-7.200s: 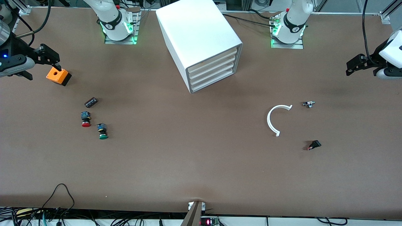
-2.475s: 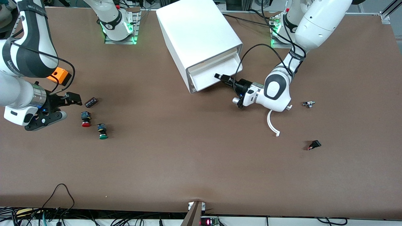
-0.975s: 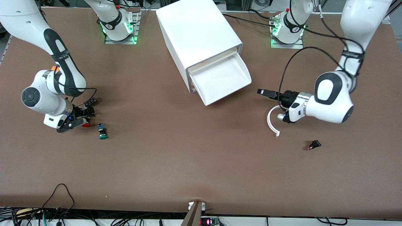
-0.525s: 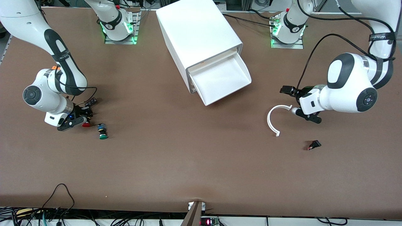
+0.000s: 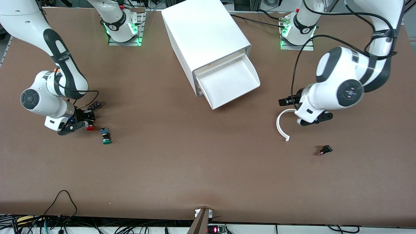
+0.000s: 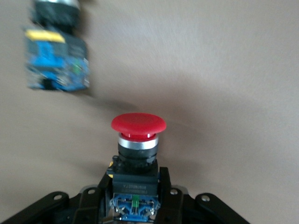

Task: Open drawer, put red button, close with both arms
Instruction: 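Grasp the red-capped button with the right gripper, then carry the red button over the open drawer with the right gripper, then open the right gripper to drop the button into the drawer, then push the drawer shut with the left gripper while the right gripper withdraws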

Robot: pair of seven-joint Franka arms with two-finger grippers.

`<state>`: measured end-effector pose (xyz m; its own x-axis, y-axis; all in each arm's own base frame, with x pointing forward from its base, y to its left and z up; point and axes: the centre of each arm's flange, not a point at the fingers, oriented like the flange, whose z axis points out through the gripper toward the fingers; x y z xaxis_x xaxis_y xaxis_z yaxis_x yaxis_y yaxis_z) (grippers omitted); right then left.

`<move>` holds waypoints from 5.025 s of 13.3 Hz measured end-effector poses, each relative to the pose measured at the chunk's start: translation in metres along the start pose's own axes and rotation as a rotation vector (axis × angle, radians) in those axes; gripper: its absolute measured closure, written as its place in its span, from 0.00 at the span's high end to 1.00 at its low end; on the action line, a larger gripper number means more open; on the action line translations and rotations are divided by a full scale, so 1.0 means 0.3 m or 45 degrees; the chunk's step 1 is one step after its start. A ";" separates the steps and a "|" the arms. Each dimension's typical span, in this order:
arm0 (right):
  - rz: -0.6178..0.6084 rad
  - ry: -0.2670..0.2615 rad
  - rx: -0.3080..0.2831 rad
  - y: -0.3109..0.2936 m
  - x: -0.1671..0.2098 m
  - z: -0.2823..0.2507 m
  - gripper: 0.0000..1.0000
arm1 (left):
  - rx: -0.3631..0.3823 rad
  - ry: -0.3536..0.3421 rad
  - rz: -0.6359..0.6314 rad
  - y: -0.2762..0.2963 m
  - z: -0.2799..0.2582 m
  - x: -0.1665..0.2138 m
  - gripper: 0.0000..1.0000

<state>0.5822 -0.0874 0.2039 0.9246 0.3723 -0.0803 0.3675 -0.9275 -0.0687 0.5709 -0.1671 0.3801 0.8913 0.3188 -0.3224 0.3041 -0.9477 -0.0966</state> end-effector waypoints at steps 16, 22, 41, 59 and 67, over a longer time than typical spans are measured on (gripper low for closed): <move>0.563 -0.056 0.149 -1.176 0.437 -0.614 0.41 | 0.032 0.051 -0.149 0.043 0.038 0.001 1.00; 0.748 0.023 0.229 -1.872 0.451 -0.603 0.41 | 0.032 0.051 -0.147 0.044 0.039 0.000 1.00; 0.845 0.105 0.056 -2.265 0.345 -0.317 0.78 | -0.024 0.097 -0.159 0.061 0.028 0.016 1.00; 0.477 0.073 0.102 -0.879 0.431 -1.177 1.00 | -0.200 0.233 -0.321 0.609 0.399 -0.410 1.00; 0.198 0.008 0.061 -0.407 0.117 -1.314 1.00 | -0.116 0.172 -0.274 0.747 0.462 -0.722 1.00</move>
<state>0.6093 0.0257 0.6016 0.9707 0.2238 -0.0877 0.2146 -0.9712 -0.1035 0.3994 -0.4502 0.2978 0.8376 0.5176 -0.1746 0.5153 -0.8547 -0.0620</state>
